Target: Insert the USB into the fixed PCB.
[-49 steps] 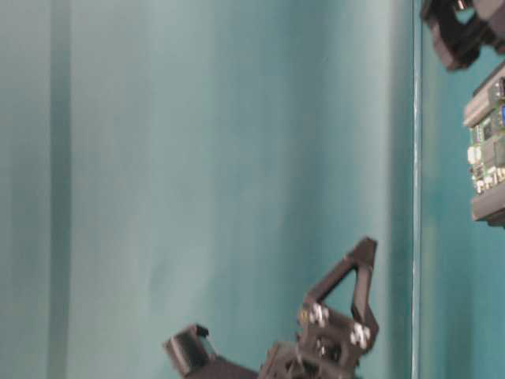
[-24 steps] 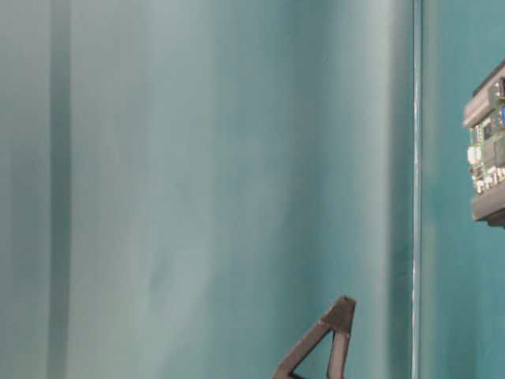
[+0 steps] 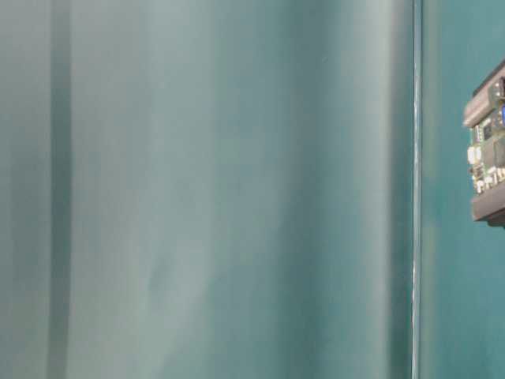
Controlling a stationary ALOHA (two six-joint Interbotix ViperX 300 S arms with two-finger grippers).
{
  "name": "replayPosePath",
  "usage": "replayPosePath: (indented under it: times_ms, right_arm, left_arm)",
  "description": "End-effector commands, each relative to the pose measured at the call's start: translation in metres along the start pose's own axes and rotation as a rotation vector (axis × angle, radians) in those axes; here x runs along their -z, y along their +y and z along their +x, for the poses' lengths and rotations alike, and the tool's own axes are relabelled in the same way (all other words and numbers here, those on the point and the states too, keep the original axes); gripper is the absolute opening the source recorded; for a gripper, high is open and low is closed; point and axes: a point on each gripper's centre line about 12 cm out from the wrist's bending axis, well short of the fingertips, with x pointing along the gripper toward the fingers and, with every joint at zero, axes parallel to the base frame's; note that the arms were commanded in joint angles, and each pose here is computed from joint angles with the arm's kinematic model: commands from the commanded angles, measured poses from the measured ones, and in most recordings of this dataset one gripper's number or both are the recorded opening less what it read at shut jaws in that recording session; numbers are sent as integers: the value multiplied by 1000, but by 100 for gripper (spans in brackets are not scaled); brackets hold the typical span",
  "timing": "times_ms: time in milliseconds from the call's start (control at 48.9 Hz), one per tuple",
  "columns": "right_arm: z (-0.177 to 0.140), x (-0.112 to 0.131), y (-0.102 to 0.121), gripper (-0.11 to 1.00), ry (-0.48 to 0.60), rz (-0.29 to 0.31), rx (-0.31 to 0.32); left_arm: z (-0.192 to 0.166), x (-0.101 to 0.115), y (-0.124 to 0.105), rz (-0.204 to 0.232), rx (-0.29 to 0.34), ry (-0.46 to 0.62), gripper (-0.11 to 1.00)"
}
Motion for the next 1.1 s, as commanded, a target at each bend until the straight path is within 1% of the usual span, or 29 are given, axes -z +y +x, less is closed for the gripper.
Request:
replayPosePath:
  times_ms: [0,164,245,348,450,511,634,736,879,1084]
  right_arm:
    - [0,-2,3,62,-9,3,-5]
    - [6,7,5,62,7,-6,0]
    - [9,10,7,62,13,-11,-1]
    - [11,15,7,62,21,-17,1]
    - [13,19,7,62,30,-23,5]
    - [13,21,7,62,36,-26,4]
    - [14,26,7,62,46,-29,5]
    - [15,30,7,62,56,-32,7]
    - [16,35,7,62,77,-20,6]
    - [16,37,7,61,84,-19,5]
  left_arm:
    - [-18,1,0,2,8,-56,28]
    - [-50,4,1,7,19,-168,28]
    - [-63,8,1,4,25,-198,28]
    - [-78,15,2,4,33,-201,28]
    - [-87,21,1,6,38,-176,28]
    - [-91,23,2,4,39,-168,28]
    - [-95,24,2,6,39,-204,28]
    - [-93,27,3,6,38,-207,28]
    - [-92,28,3,6,37,-201,28]
    - [-92,28,3,6,37,-201,28]
